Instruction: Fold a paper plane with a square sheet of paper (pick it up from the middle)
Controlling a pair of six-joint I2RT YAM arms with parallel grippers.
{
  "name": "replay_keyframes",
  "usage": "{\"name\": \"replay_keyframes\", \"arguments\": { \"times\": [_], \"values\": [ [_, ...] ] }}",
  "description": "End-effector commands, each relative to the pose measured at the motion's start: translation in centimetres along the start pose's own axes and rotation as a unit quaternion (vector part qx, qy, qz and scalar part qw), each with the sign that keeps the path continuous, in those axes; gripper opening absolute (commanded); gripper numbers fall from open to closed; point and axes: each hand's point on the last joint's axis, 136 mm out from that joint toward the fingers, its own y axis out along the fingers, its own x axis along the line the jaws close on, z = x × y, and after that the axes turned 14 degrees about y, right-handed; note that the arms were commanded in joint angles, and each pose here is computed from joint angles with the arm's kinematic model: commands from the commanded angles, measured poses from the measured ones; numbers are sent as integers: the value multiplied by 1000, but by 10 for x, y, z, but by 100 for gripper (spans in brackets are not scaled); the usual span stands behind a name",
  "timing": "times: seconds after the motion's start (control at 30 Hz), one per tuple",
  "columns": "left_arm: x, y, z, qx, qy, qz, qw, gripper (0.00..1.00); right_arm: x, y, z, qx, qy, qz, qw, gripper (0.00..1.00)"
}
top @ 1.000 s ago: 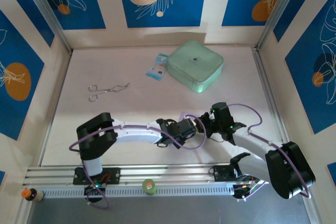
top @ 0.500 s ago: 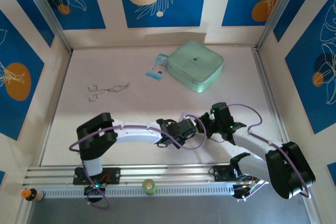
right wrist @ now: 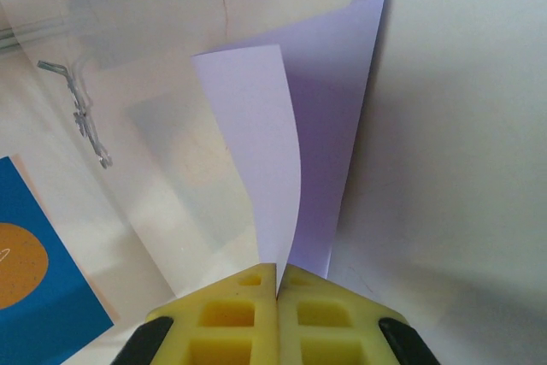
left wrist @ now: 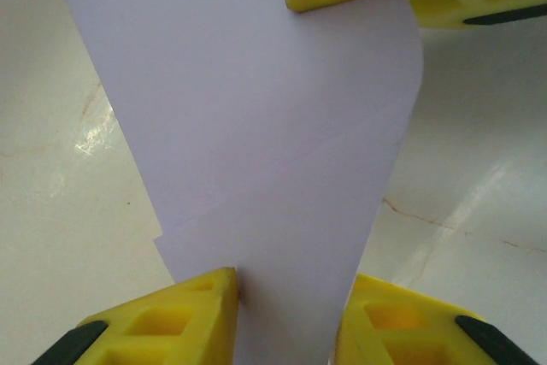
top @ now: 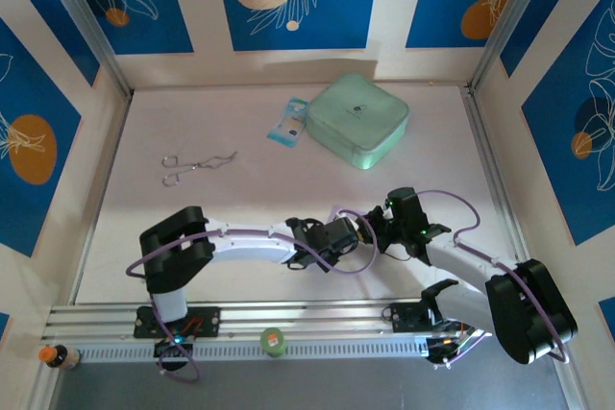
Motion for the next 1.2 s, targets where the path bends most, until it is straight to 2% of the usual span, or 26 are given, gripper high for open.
{"name": "replay_keyframes", "arguments": {
  "times": [0.0,0.37,0.7,1.17],
  "values": [
    [2,-11,-7,-22,1,-8,1000,32,5,-2,3,9,-3,1,1000,0],
    [1,-9,-6,-17,1,-5,1000,29,8,-3,4,12,-5,-3,1000,0],
    [-1,-14,-9,-27,0,1,1000,33,7,-2,4,11,-4,-1,1000,0],
    [-2,-8,2,13,0,0,1000,33,8,-2,3,9,-4,-2,1000,0]
  ]
}}
